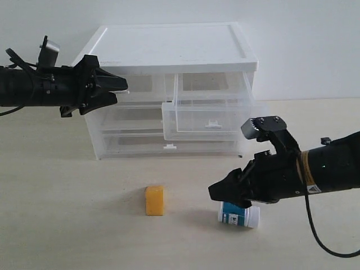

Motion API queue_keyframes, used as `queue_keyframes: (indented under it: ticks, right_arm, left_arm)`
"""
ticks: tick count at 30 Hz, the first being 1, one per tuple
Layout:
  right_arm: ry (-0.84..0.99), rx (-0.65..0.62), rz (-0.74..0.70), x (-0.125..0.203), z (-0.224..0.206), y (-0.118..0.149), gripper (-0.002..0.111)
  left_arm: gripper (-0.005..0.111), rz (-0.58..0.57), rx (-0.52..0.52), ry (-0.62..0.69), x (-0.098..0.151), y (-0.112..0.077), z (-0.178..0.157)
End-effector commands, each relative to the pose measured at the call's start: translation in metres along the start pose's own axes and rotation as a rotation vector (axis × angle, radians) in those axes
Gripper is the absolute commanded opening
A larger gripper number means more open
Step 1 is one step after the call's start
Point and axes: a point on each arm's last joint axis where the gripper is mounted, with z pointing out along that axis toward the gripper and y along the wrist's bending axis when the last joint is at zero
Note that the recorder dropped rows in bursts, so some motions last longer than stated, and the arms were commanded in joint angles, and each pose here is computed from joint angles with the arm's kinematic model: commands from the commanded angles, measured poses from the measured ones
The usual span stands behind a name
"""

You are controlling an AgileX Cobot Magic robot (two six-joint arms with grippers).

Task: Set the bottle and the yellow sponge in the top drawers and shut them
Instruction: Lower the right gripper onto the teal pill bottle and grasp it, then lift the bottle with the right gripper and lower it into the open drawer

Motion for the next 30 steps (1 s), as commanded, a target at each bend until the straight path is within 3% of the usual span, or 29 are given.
queue_keyframes:
  ticks: [1, 9, 23, 25, 28, 30]
  right_arm:
    - [0.026, 0.088, -0.116, -0.004, -0.010, -0.003, 0.057]
    - [0.106, 0.149, -0.188, 0.009, 0.001, -0.016, 0.057]
    - [0.178, 0.093, -0.154, 0.031, 0.022, -0.026, 0.056]
    - [0.179, 0.094, -0.132, 0.032, 0.022, -0.026, 0.040]
    - [0.192, 0.071, -0.135, 0.033, 0.022, -0.024, 0.003]
    - [0.203, 0.008, -0.135, 0.034, 0.022, -0.018, 0.000]
  left_arm:
    - [0.051, -0.015, -0.031, -0.086, -0.012, 0.001, -0.001]
    - [0.051, -0.015, -0.031, -0.086, -0.012, 0.001, -0.001]
    - [0.051, -0.013, -0.032, -0.085, -0.012, 0.001, -0.001]
    - [0.051, -0.013, -0.032, -0.085, -0.012, 0.001, -0.001]
    - [0.051, -0.012, -0.031, -0.083, -0.012, 0.001, 0.000]
    - [0.051, -0.011, -0.031, -0.081, -0.012, 0.001, 0.000]
